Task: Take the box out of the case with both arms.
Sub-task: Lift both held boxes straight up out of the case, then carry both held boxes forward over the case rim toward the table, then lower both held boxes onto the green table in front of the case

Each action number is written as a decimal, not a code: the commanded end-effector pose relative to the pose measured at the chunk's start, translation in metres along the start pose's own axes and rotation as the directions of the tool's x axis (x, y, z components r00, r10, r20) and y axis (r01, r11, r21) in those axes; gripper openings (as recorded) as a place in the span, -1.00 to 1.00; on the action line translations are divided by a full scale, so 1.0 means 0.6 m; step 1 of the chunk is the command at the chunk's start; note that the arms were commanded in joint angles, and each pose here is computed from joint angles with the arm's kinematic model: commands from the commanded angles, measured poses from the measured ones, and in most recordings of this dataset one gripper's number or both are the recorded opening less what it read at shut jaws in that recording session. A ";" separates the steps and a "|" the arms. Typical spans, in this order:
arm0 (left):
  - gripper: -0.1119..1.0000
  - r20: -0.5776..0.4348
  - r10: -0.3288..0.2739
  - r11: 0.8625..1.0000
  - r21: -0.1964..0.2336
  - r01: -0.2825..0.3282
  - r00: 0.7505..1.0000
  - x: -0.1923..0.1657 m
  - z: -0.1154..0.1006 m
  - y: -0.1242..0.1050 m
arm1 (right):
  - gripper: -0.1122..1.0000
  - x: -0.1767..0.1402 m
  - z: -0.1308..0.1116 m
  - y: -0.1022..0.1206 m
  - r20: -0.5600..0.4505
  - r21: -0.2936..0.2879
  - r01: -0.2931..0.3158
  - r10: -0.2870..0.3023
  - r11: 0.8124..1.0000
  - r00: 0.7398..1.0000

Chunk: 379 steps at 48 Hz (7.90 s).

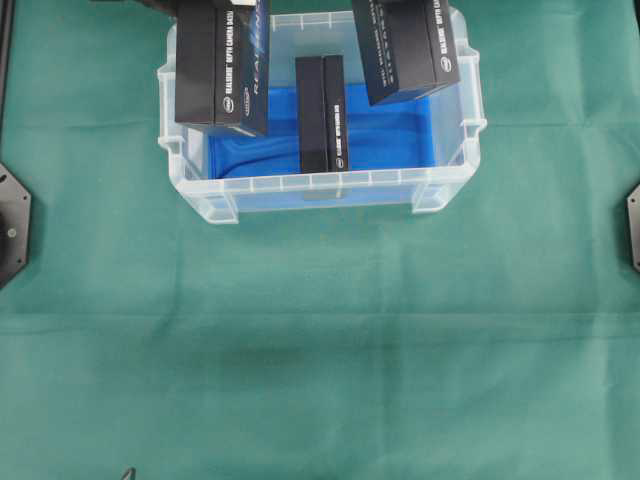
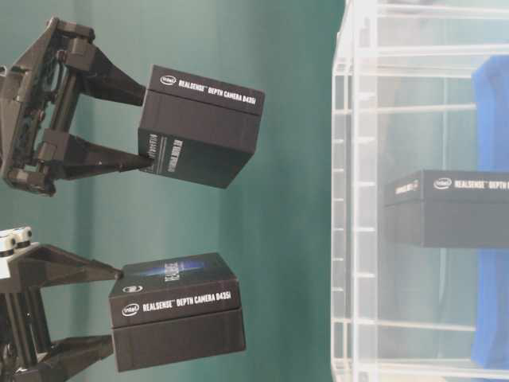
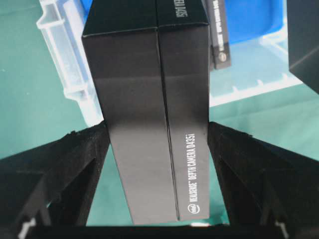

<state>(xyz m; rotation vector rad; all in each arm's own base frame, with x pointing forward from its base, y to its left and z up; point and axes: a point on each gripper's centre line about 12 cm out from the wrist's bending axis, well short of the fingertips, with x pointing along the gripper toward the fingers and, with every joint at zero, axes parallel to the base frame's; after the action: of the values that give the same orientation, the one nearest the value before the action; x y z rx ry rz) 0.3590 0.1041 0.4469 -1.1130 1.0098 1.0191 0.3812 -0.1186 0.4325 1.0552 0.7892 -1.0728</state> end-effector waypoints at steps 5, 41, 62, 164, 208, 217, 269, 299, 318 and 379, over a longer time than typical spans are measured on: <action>0.36 0.020 -0.033 0.999 0.000 0.033 0.999 -0.024 -0.002 0.008 | 0.37 -0.042 0.006 -0.005 0.025 0.011 -0.061 0.060 0.998 0.998; 0.36 0.020 -0.033 0.999 0.003 0.033 0.999 -0.024 -0.002 0.008 | 0.37 -0.041 0.004 -0.004 0.023 0.009 -0.059 0.058 0.998 0.998; 0.36 0.013 -0.039 0.999 0.017 0.038 0.999 -0.024 -0.010 0.004 | 0.37 -0.042 -0.007 -0.007 0.004 0.017 -0.031 0.031 0.999 1.000; 0.36 -0.129 -0.039 0.998 -0.045 0.034 0.991 -0.037 -0.350 -0.047 | 0.37 -0.129 -0.338 0.021 -0.145 0.027 -0.025 0.029 0.999 0.989; 0.36 -0.129 -0.038 0.998 -0.045 0.032 0.991 -0.036 -0.350 -0.046 | 0.37 -0.129 -0.338 0.021 -0.145 0.027 -0.025 0.029 0.999 0.989; 0.36 -0.129 -0.038 0.999 -0.043 0.032 0.991 -0.036 -0.350 -0.046 | 0.37 -0.129 -0.338 0.021 -0.145 0.027 -0.025 0.029 0.999 0.989; 0.36 -0.093 0.037 0.999 -0.032 -0.040 0.995 0.028 -0.357 -0.040 | 0.37 -0.051 -0.371 0.011 -0.118 -0.028 0.108 -0.110 0.994 0.987; 0.36 -0.127 -0.081 0.990 -0.127 0.065 0.989 0.237 -0.390 0.007 | 0.37 0.129 -0.436 -0.021 -0.167 0.042 0.098 -0.090 0.994 0.982; 0.36 -0.169 -0.118 0.986 -0.139 0.095 0.979 0.315 -0.411 0.001 | 0.37 0.204 -0.468 -0.052 -0.255 0.079 0.078 -0.055 0.994 0.965; 0.85 -0.186 -0.171 0.981 -0.127 0.149 0.967 0.325 -0.402 0.002 | 0.82 0.208 -0.460 -0.050 -0.251 0.081 0.074 -0.051 0.994 0.967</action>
<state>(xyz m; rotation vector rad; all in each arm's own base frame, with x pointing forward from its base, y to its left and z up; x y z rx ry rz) 0.3736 -0.1094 0.2054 -1.3585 1.0385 0.8953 0.3843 0.1010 0.2113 1.2495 1.0038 -1.0781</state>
